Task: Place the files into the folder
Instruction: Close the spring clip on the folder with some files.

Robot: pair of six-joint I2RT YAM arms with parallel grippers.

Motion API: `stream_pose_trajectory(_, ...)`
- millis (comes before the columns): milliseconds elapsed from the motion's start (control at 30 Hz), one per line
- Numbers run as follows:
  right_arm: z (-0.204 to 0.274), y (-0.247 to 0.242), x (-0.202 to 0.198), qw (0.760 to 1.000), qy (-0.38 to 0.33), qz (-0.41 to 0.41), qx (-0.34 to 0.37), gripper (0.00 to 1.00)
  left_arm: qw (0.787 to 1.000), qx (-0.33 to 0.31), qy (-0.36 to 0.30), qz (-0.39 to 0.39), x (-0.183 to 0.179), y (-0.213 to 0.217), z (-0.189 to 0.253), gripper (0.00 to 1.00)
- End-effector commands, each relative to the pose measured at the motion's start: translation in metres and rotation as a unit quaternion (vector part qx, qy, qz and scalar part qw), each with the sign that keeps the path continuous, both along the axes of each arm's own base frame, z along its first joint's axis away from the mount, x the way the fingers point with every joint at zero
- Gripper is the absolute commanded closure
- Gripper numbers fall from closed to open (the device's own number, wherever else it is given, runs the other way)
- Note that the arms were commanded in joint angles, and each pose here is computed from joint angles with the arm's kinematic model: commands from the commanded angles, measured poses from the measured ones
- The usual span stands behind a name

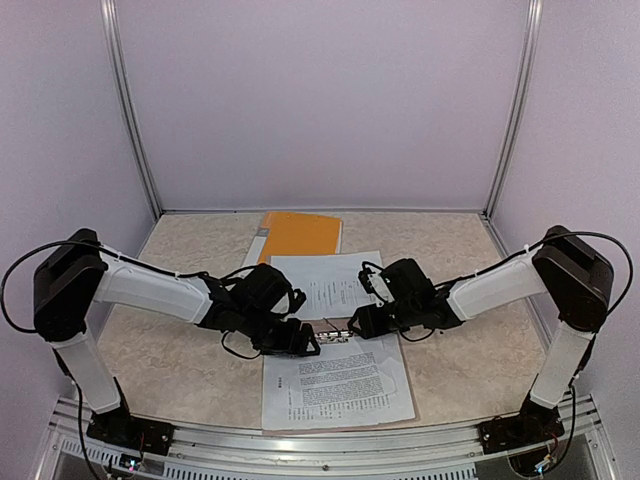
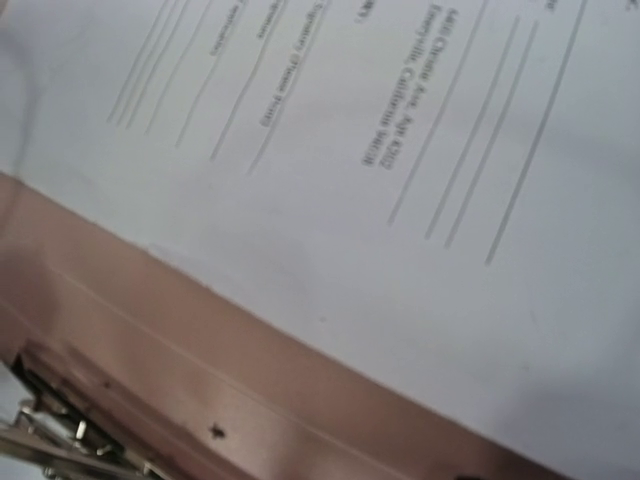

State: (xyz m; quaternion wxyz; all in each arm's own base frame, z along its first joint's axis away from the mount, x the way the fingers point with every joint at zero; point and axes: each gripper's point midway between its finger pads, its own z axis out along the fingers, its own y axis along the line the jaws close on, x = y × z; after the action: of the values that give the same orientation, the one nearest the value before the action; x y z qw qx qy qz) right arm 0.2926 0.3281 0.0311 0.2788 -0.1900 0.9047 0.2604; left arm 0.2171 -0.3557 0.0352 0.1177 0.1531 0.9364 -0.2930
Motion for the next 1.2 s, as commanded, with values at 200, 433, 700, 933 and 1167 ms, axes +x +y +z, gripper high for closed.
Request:
stream_pose_trajectory(200, -0.042, -0.026, -0.024, 0.997, 0.062, 0.004, -0.046, 0.45, 1.0, 0.012, -0.008, 0.026, 0.016, 0.007, 0.001, 0.27)
stream_pose_trajectory(433, -0.04, -0.023, -0.025, 0.997, 0.063, 0.014, -0.042, 0.45, 0.999, -0.034, -0.014, 0.006, 0.011, -0.004, 0.028, 0.26)
stream_pose_trajectory(700, -0.037, -0.022, -0.025, 0.997, 0.059, 0.019, -0.044, 0.45, 0.997, -0.043, -0.061, 0.012, 0.031, -0.012, 0.073, 0.25)
stream_pose_trajectory(933, -0.037, -0.021, -0.024, 0.997, 0.057, 0.023, -0.043, 0.45, 0.997, 0.026, -0.05, 0.056, 0.06, -0.018, 0.061, 0.42)
stream_pose_trajectory(1167, -0.038, -0.019, -0.024, 0.997, 0.057, 0.024, -0.04, 0.46, 0.996, 0.059, -0.009, 0.066, 0.061, -0.023, 0.042, 0.59)
